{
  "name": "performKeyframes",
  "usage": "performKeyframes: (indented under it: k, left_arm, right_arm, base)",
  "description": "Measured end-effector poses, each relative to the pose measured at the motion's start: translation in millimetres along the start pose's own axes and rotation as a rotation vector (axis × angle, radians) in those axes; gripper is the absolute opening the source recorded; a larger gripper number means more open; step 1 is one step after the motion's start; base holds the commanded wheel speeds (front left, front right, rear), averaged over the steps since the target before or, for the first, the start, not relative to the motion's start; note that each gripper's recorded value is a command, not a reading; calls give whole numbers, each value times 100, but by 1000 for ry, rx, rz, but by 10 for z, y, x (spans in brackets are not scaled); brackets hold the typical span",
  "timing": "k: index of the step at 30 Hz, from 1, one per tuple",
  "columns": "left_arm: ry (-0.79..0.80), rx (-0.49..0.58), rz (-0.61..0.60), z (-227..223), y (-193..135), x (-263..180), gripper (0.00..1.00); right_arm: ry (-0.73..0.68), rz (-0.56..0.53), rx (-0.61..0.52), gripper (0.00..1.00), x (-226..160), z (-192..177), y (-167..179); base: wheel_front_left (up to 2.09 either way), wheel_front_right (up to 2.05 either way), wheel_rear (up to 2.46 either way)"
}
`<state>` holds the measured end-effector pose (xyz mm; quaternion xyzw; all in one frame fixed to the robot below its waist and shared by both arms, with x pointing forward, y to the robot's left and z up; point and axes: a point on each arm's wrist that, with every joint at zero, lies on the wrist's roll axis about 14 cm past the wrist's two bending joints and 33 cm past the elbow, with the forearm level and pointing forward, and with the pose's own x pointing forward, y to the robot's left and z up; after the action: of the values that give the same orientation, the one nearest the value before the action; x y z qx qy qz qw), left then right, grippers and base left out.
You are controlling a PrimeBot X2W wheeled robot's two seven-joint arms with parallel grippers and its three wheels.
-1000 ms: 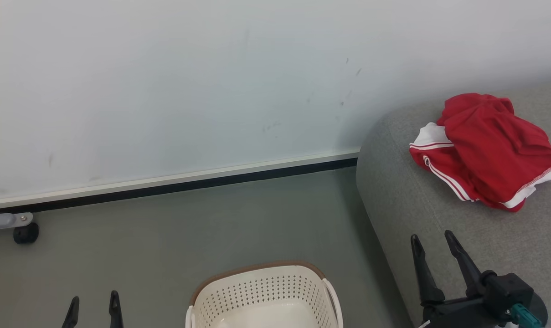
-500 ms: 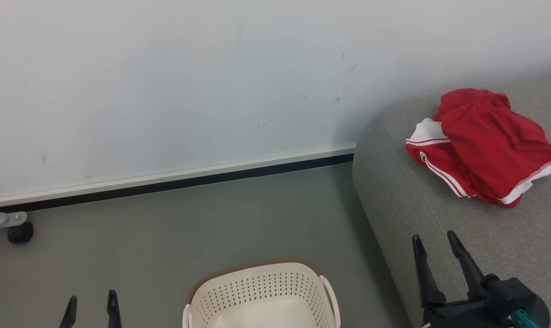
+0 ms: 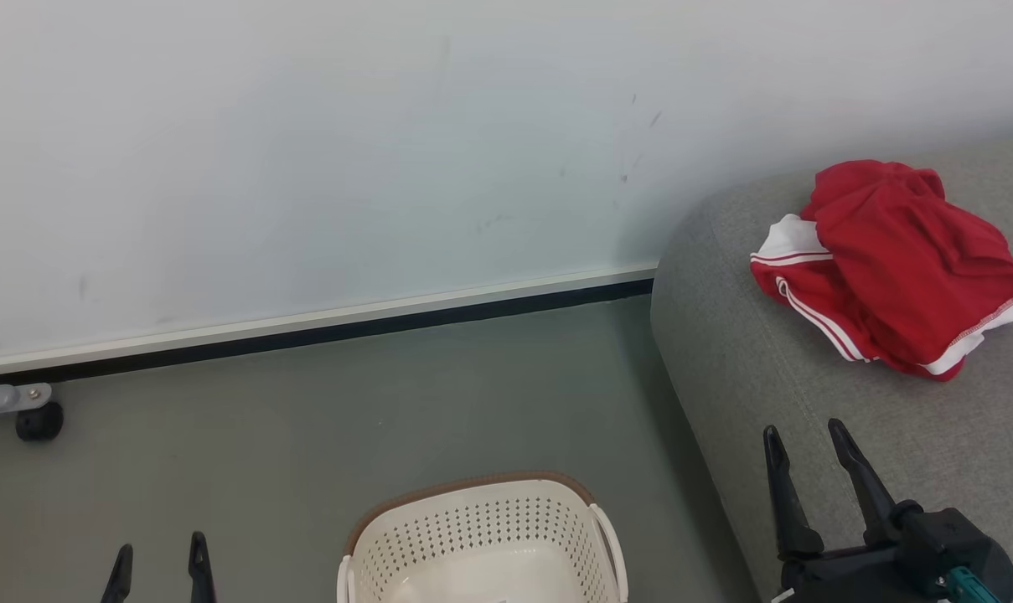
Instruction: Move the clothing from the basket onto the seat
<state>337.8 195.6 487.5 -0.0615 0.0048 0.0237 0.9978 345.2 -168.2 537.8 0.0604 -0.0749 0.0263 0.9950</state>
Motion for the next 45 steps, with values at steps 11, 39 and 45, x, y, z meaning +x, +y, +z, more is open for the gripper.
performKeyframes:
  k: [11,39,45]
  left_arm:
    - [16,22,20,-52,72,-15,0]
    - [170,-287,95,-417,123,-65,0]
    - [180,-378,107,-415,129,-25,0]
  right_arm:
    - [11,-3,-1,0,5,-42,6]
    - [201,-122,296,0,-97,-514,-176]
    - [216,-146,389,0,-77,-543,-215]
  base:
    - [0,0,0]
    - [0,0,0]
    - [0,0,0]
